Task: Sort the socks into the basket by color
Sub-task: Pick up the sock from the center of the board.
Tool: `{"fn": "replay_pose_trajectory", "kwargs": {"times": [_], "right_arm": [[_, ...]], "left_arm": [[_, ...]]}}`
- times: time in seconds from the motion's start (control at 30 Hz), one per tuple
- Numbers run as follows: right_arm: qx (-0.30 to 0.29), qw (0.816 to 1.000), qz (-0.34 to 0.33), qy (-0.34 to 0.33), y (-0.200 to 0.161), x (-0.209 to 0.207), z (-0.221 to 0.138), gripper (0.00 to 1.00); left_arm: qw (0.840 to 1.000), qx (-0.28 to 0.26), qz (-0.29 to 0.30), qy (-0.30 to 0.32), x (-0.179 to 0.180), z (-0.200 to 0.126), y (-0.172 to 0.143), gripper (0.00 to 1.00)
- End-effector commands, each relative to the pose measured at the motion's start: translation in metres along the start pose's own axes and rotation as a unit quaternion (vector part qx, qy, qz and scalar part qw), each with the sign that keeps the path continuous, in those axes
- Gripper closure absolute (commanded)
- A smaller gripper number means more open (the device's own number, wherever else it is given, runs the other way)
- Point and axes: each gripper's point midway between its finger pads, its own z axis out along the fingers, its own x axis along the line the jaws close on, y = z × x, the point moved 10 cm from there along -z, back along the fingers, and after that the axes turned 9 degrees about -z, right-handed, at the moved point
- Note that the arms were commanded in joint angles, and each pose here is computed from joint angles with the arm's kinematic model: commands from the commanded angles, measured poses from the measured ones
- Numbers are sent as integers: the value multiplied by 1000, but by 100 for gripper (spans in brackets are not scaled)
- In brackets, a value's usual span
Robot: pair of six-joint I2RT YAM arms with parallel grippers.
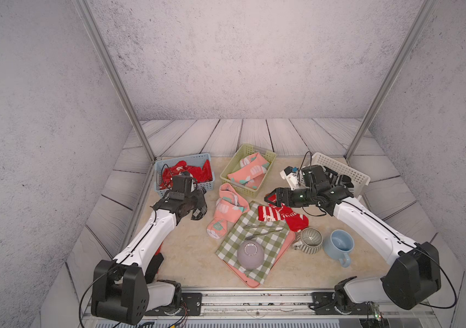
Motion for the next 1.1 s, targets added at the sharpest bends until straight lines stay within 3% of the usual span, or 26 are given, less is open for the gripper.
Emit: {"fn": "replay_pose_trajectory", "kwargs": {"times": [0.0, 0.23, 0.37, 0.47, 0.83, 1.07], "right_arm": [[-7, 999, -29, 26, 14, 16, 2, 1], [-29, 994, -52, 95, 34, 44, 5, 0], [-28, 989, -86, 117, 32, 57, 10, 7], [-26, 988, -94, 117, 28, 58, 15, 2], [-63, 981, -86, 163, 44, 68, 13, 1], [-65, 976, -77, 191, 43, 73, 12, 20]], "left_arm": [[992, 10, 76, -99, -36, -18, -3, 100], [962, -6, 158, -223, -79, -43, -15, 100], [945, -15, 166, -281, -94, -52, -13, 100], [933, -14, 171, -316, -107, -59, -10, 100], [906, 10, 205, -372, -132, -65, -23, 100], [897, 7, 216, -386, -144, -65, -25, 100]]}}
